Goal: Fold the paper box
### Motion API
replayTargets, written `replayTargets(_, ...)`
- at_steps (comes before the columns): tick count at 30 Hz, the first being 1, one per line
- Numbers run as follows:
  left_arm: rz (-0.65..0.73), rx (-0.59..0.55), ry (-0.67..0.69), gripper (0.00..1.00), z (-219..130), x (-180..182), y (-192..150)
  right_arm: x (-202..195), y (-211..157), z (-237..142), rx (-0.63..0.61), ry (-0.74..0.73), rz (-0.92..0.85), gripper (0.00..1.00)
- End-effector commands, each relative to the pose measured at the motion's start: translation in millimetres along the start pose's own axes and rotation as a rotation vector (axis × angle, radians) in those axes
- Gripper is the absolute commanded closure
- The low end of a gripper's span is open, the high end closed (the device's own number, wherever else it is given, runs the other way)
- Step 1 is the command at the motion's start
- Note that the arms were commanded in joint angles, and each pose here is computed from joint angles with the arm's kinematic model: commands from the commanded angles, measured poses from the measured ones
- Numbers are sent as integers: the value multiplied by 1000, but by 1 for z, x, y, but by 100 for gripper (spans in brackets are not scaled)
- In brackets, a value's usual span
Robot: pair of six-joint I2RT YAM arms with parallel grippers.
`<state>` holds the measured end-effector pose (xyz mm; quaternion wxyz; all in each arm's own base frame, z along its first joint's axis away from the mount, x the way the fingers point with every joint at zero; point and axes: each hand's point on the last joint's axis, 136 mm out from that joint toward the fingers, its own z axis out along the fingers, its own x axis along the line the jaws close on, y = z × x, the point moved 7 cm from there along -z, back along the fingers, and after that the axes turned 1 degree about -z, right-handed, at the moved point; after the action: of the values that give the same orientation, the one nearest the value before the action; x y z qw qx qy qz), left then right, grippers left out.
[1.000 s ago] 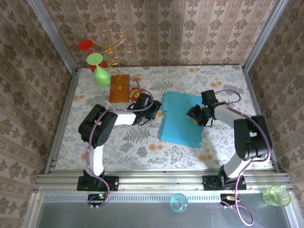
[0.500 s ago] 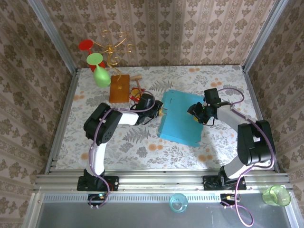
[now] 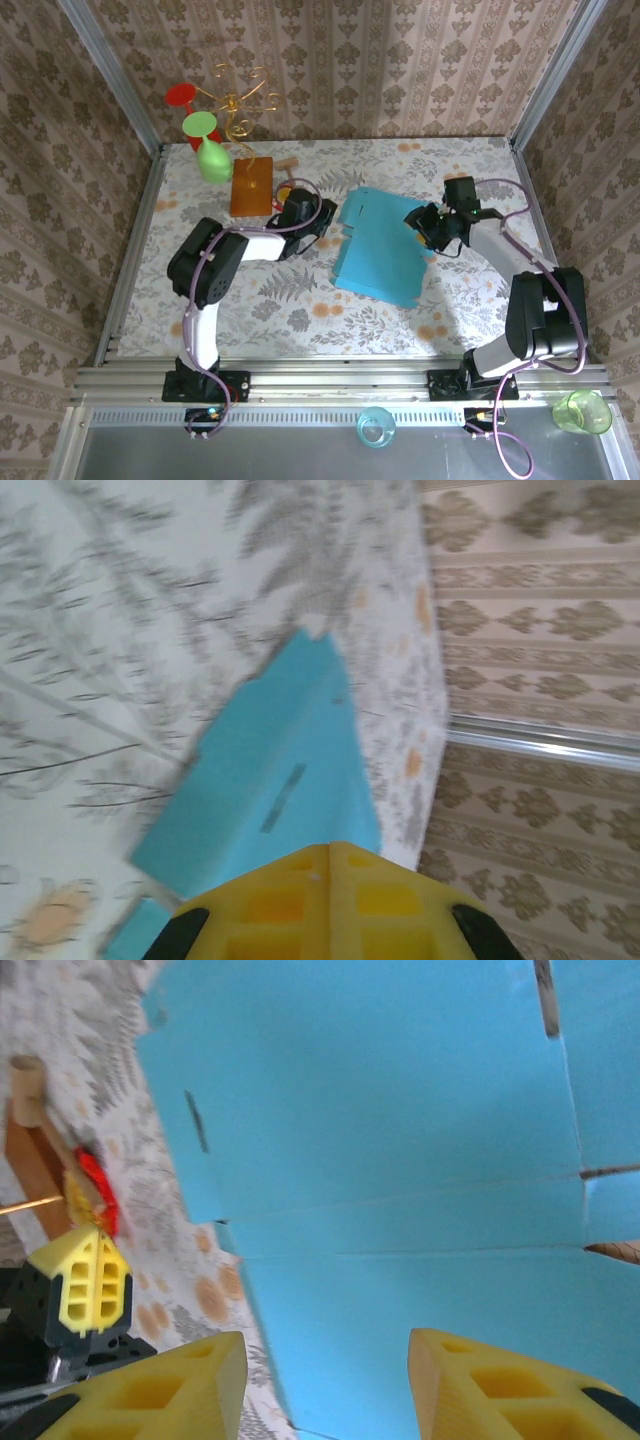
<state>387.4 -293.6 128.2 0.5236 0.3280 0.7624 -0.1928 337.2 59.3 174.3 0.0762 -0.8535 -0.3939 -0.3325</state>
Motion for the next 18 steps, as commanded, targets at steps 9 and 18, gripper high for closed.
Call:
replayTargets(9, -83, 77, 53, 66, -6, 3, -12, 14, 9, -24, -61, 11, 27, 52)
replayTargets(18, -190, 73, 141, 60, 4, 33, -22, 7, 5, -17, -34, 12, 5, 48)
